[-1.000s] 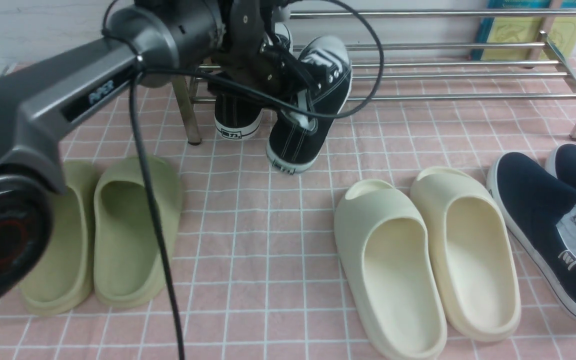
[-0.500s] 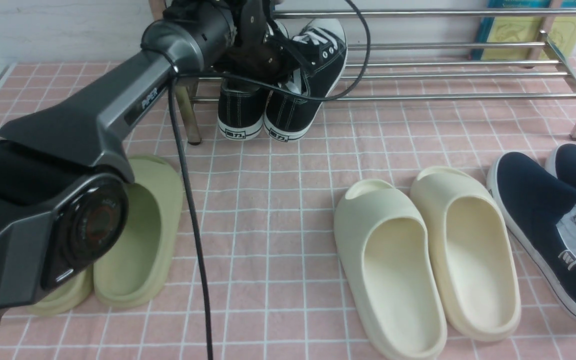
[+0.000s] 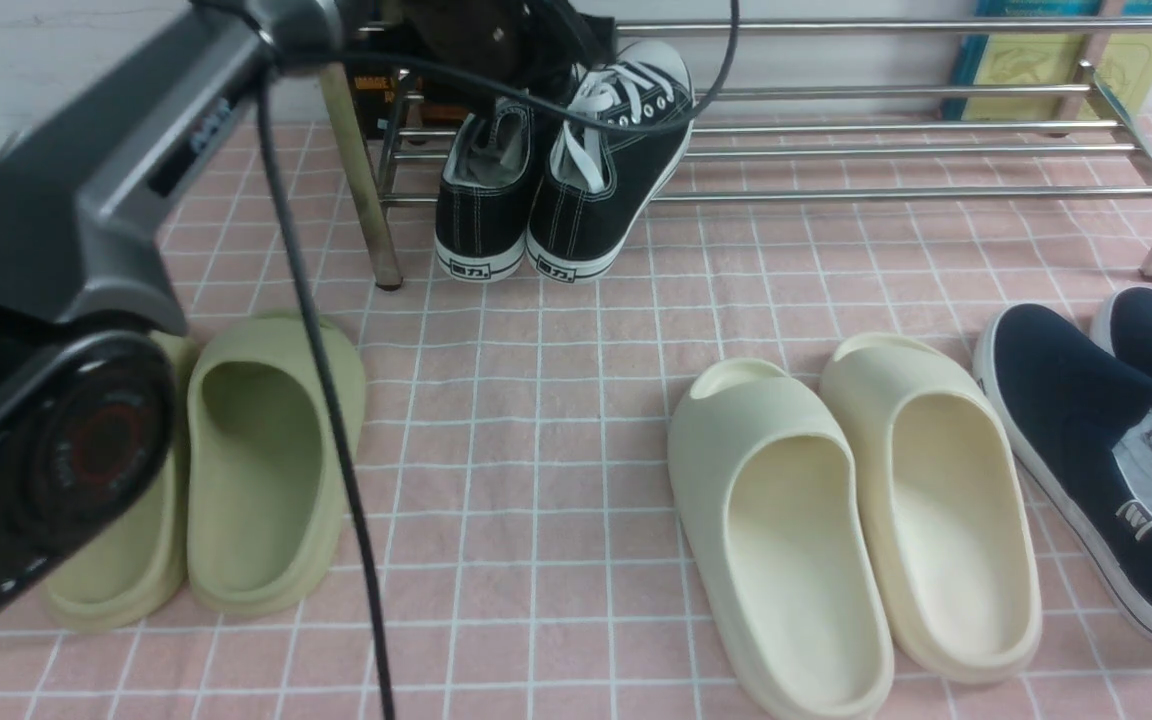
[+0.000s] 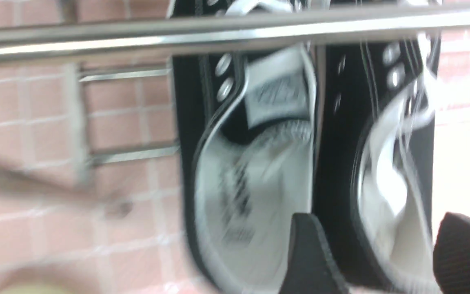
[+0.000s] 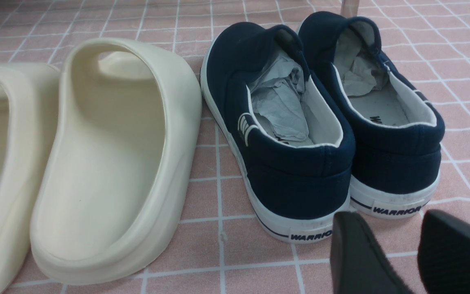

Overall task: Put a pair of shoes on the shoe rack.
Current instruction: Use the left arm to put a shoe into the shoe rack

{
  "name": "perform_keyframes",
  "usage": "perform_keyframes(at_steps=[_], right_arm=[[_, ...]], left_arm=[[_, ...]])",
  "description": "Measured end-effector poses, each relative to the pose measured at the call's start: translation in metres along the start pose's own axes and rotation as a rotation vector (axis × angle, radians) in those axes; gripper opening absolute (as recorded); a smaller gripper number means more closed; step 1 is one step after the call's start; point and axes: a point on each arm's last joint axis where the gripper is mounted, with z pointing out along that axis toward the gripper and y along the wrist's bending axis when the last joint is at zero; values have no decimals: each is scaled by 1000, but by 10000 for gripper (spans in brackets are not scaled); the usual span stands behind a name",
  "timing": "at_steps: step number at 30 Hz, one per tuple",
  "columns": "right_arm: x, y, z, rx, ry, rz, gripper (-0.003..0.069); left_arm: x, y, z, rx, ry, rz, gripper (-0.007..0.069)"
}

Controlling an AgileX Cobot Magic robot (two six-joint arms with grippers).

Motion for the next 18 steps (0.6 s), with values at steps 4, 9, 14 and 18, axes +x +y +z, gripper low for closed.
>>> perform_keyframes(at_steps=[4, 9, 14, 18], right_arm=[[0, 0, 0, 0, 0, 0, 243], [0, 0, 0, 0, 0, 0, 243], [0, 0, 0, 0, 0, 0, 243], [0, 0, 0, 0, 0, 0, 243]], left_arm=[[4, 6, -27, -45, 86, 87, 369], [14, 4, -17, -21, 140, 123, 165], [42, 1, 23, 21, 285, 134, 8], [56, -4, 60, 59, 318, 110, 2]])
